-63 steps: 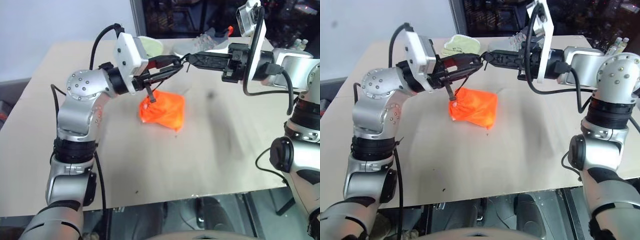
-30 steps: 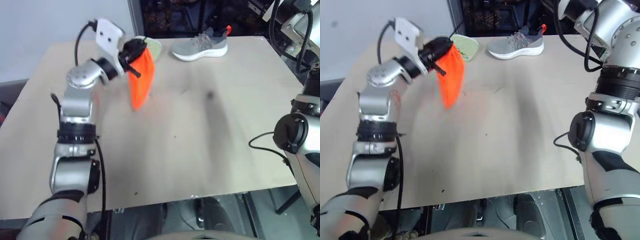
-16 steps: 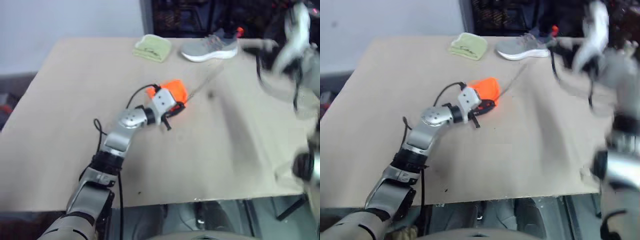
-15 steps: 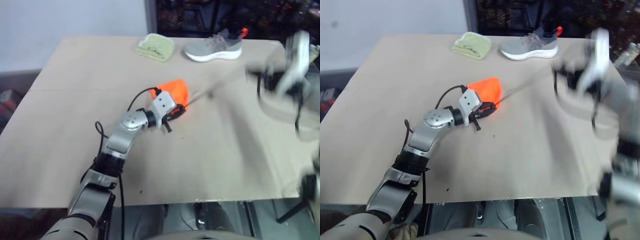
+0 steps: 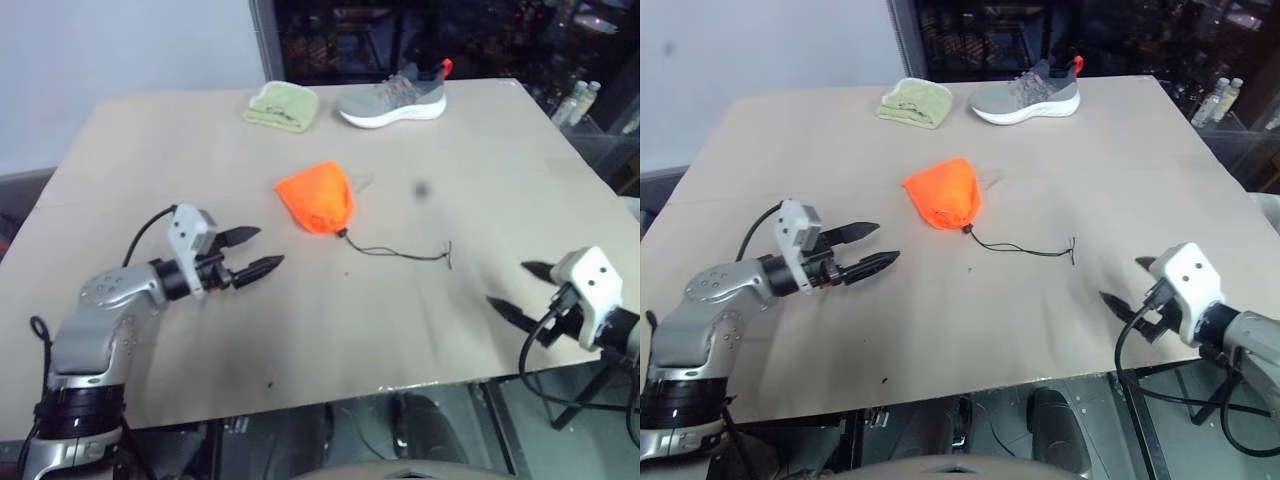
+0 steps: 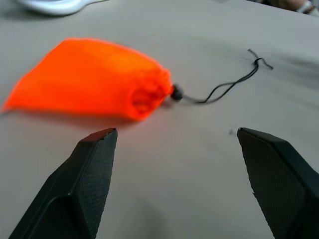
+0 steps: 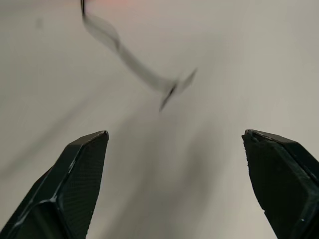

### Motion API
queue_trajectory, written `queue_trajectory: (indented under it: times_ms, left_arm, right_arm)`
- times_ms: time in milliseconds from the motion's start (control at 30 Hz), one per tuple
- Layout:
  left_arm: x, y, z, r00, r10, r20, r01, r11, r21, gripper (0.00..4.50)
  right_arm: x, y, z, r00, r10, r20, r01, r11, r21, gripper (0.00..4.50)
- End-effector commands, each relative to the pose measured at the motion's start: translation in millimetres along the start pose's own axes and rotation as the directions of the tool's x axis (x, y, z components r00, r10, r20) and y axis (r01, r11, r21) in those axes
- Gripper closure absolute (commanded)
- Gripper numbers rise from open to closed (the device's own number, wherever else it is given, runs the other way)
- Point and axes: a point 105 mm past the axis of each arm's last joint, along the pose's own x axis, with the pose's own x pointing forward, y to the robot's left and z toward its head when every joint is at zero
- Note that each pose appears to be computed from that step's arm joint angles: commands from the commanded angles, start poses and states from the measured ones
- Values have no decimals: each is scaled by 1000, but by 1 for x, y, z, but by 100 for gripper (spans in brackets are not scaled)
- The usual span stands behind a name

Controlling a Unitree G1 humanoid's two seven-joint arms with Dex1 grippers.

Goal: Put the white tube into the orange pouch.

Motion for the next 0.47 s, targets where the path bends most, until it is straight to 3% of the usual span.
queue_trajectory:
  times_ms: [33,267,467]
  left_arm:
    - [-21,9,14,996,86,37,-88,996,36,54]
    - [-35,13,14,981,182,63,-183,983,16,54]
    - [-40,-4,1,987,162,21,-162,987,-14,54]
  right_arm:
    - [-9,0,13,997,-9,71,13,998,-59,2]
    - [-11,4,10,994,18,110,-9,996,-87,2]
    - [-5,-4,8,992,48,118,-36,994,-100,2]
